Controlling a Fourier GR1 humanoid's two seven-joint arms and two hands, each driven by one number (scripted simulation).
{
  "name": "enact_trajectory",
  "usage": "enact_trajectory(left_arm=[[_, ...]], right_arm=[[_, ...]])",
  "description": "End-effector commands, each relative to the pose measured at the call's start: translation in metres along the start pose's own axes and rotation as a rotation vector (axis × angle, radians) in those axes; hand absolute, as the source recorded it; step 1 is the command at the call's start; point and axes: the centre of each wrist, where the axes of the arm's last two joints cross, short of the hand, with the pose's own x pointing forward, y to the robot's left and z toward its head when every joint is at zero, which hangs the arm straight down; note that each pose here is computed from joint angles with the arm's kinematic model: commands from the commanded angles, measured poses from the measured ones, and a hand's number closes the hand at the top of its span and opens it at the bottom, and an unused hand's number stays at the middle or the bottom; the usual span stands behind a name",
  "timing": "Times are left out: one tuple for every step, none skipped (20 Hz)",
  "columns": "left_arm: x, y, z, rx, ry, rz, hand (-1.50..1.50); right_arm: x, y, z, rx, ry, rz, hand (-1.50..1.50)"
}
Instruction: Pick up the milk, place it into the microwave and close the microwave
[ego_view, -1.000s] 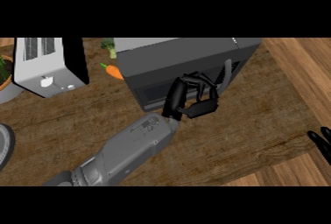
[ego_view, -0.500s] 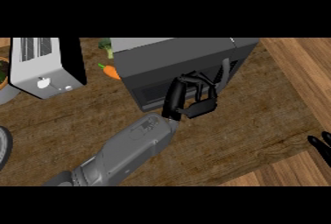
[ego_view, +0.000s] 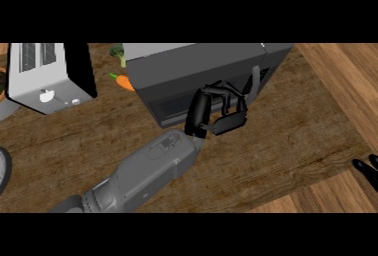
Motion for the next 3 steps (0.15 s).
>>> enact_trajectory(left_arm=[[-0.0039, 0.0166, -0.0183, 0.085, 0.035, -0.034, 1.5], [-0.0048, 0.0174, -0.0179, 0.094, 0.035, -0.031, 1.5], [0.0006, 0.0141, -0.0218, 0.085, 0.016, -0.031, 1.5]], right_arm=[[0.0039, -0.0003, 0.0, 0.009, 0.009, 0.008, -1.5], [0.0031, -0.0003, -0.0004, 0.008, 0.002, 0.0, -1.5], [0.0055, -0.0017, -0.0002, 0.003, 0.005, 0.008, -1.5]])
